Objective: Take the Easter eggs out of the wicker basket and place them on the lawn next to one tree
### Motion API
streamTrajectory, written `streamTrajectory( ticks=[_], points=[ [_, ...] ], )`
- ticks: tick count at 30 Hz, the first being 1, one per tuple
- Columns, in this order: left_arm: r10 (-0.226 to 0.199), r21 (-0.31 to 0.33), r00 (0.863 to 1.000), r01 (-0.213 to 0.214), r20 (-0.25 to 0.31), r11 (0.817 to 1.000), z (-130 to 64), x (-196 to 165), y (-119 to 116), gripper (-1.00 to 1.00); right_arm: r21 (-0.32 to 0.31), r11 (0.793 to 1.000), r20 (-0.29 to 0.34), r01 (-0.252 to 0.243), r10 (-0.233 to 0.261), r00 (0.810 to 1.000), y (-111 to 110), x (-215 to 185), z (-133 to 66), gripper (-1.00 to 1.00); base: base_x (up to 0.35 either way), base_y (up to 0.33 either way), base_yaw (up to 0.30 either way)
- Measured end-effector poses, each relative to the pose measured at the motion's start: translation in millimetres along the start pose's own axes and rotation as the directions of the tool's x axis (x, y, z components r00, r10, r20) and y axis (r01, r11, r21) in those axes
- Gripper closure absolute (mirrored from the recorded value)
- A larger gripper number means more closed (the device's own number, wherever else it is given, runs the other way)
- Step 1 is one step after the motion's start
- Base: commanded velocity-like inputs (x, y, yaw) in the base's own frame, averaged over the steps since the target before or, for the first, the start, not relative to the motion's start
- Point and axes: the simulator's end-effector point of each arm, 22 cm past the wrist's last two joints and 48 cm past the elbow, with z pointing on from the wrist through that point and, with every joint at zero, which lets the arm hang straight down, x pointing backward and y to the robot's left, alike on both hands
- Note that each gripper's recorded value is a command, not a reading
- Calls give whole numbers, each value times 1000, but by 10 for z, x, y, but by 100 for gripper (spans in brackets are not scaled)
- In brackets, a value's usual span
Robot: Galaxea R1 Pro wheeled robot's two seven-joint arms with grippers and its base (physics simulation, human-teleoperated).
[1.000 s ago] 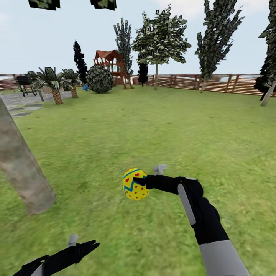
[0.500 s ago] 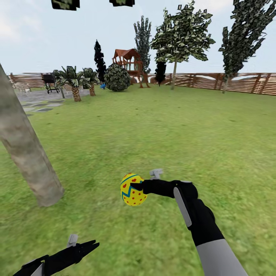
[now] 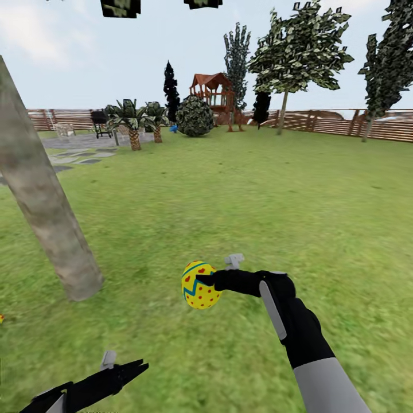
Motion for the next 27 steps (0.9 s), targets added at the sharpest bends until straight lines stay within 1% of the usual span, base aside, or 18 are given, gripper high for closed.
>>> streamTrajectory(
  ticks=[8,12,16,18,19,27],
  points=[
    [-2,0,1000,2,0,1000,-1,1,1,-100,-1,1000,-10,-7,7,1000,-9,48,26,100,98,-254,287],
    [-16,-13,1000,16,-4,1000,-32,43,45,-100,0,1000,-12,-8,8,1000,-16,55,27,100,10,-25,292],
    [-16,-12,1000,16,-4,1000,-40,43,43,-100,-3,1000,-13,-9,9,1000,-7,64,41,100,0,-1,292],
    [-16,-9,1000,16,-4,1000,-42,45,37,-100,-1,1000,11,6,-6,1000,-35,49,70,100,0,0,292],
    [-16,-9,1000,16,-4,1000,-43,47,36,-100,0,1000,13,6,-6,1000,-47,63,83,100,0,0,292],
    [-16,-8,1000,16,-4,1000,-42,45,36,-100,1,1000,6,1,-1,1000,-71,108,105,100,0,0,292]
  ],
)
